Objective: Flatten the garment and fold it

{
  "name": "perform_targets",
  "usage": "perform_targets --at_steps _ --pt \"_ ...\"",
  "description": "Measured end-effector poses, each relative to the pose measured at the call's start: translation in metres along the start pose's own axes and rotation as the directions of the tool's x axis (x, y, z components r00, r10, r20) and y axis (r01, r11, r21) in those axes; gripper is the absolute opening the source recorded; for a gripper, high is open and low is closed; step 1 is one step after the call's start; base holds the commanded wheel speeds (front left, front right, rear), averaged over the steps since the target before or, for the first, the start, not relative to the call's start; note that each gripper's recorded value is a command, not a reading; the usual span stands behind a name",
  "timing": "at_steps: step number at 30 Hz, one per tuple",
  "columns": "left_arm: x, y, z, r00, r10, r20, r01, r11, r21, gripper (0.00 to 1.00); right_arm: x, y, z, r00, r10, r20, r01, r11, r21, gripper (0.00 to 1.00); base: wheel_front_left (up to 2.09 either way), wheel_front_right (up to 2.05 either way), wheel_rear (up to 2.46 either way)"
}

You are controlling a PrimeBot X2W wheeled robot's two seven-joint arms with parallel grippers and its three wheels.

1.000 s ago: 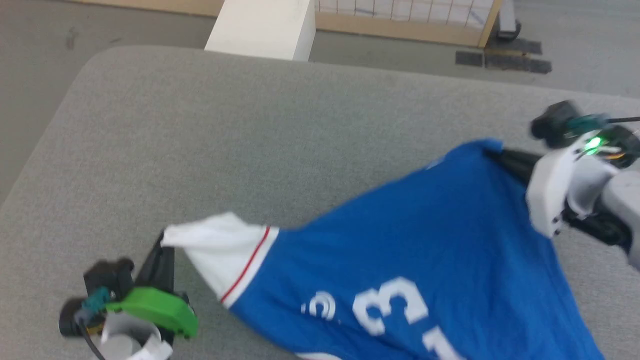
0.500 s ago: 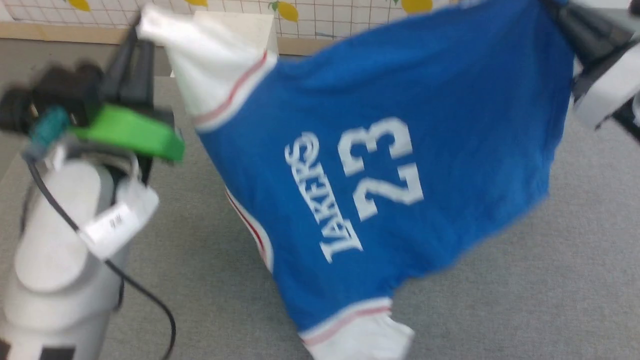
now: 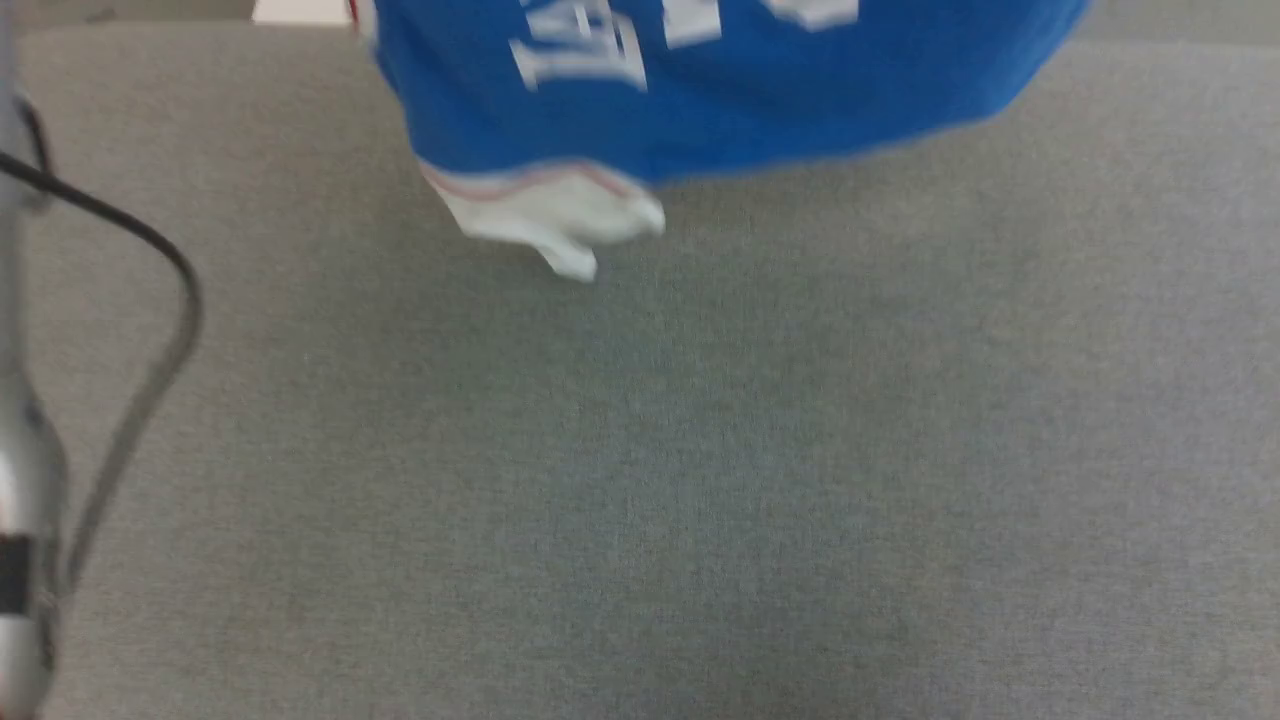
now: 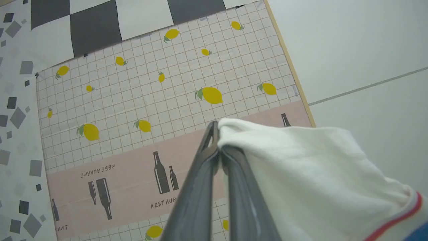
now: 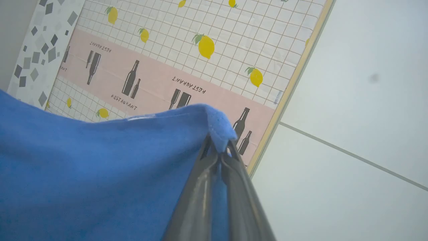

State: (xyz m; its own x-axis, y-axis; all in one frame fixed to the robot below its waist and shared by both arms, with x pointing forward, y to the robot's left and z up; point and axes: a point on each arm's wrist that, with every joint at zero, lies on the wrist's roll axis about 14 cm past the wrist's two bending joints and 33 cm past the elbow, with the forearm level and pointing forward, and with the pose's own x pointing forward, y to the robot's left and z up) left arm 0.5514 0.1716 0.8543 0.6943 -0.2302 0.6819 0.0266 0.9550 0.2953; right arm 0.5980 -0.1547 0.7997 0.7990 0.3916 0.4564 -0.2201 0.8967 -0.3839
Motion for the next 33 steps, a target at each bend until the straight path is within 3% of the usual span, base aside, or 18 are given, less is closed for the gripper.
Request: perform_targets --at_steps 8,12,15,24,33 --pt "0.064 0.006 -0.02 0.995 0.015 0.094 -0.02 0.998 0.052 0.0 0.041 -0.021 -0.034 0.997 -0.068 0.023 0.07 0.992 -0.104 0.0 0.0 0.0 0.0" --pt "0.079 0.005 -0.045 0.995 0.013 0.098 -0.02 0.997 0.069 0.0 0.055 -0.026 -0.058 0.995 -0.097 0.031 0.1 0.991 -0.094 0.0 0.0 0.0 0.0" --pt "0.081 -0.005 -0.093 0.999 0.01 0.054 -0.013 0.999 0.048 0.0 0.057 -0.02 -0.109 0.995 -0.096 -0.027 0.093 0.991 -0.092 0.0 0.0 0.0 0.0" --pt "0.027 -0.027 -0.209 0.986 -0.004 -0.165 0.003 1.0 -0.007 0.0 0.037 0.018 -0.208 0.976 -0.023 -0.215 0.011 0.998 -0.058 0.0 0.0 0.0 0.0" --pt "-0.062 -0.032 -0.254 0.938 -0.002 -0.346 -0.035 0.995 -0.099 0.0 -0.021 0.069 -0.256 0.927 0.09 -0.365 -0.084 0.996 0.031 0.0 0.0 0.0 0.0"
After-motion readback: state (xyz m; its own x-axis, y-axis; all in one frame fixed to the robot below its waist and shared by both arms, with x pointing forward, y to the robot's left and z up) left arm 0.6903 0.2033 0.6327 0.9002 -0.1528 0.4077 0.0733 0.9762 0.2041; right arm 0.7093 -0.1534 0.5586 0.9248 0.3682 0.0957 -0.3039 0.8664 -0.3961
